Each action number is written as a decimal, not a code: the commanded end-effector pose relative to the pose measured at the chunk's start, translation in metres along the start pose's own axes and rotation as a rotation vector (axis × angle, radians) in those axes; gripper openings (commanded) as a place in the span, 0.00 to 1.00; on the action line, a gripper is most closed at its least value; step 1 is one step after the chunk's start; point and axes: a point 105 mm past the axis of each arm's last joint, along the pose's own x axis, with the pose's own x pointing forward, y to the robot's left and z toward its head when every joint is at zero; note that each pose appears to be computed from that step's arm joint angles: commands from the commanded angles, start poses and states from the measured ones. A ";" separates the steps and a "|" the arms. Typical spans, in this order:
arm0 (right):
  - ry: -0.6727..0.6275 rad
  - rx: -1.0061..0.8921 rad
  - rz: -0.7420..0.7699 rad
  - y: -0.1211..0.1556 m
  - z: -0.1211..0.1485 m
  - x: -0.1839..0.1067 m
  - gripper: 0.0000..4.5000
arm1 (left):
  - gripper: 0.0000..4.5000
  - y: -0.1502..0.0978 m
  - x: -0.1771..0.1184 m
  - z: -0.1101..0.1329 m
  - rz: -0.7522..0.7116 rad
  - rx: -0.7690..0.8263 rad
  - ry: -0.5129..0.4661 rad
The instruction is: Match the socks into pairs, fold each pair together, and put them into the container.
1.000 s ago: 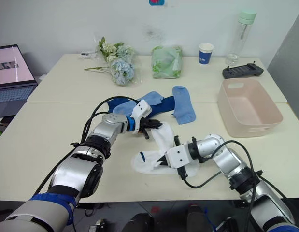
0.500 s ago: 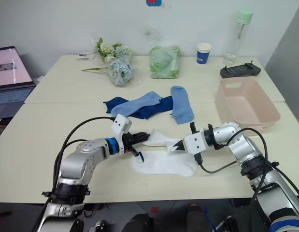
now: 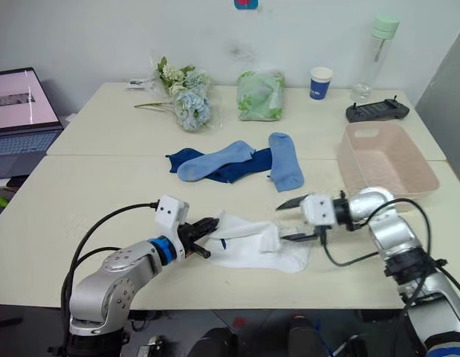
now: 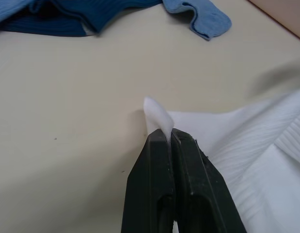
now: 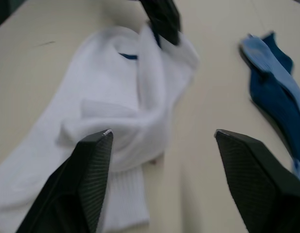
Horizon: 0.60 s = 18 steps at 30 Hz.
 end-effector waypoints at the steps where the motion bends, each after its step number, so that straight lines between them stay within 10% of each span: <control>1: -0.052 0.187 -0.104 -0.004 0.006 -0.004 1.00 | 0.00 0.007 -0.012 0.012 0.020 0.065 -0.056; 6: -0.070 0.381 -0.125 0.014 0.012 0.014 1.00 | 0.00 0.042 -0.028 0.019 0.126 0.167 -0.089; 18: -0.039 0.852 -0.149 0.020 0.017 0.051 1.00 | 0.00 0.036 -0.026 0.016 0.054 0.203 -0.094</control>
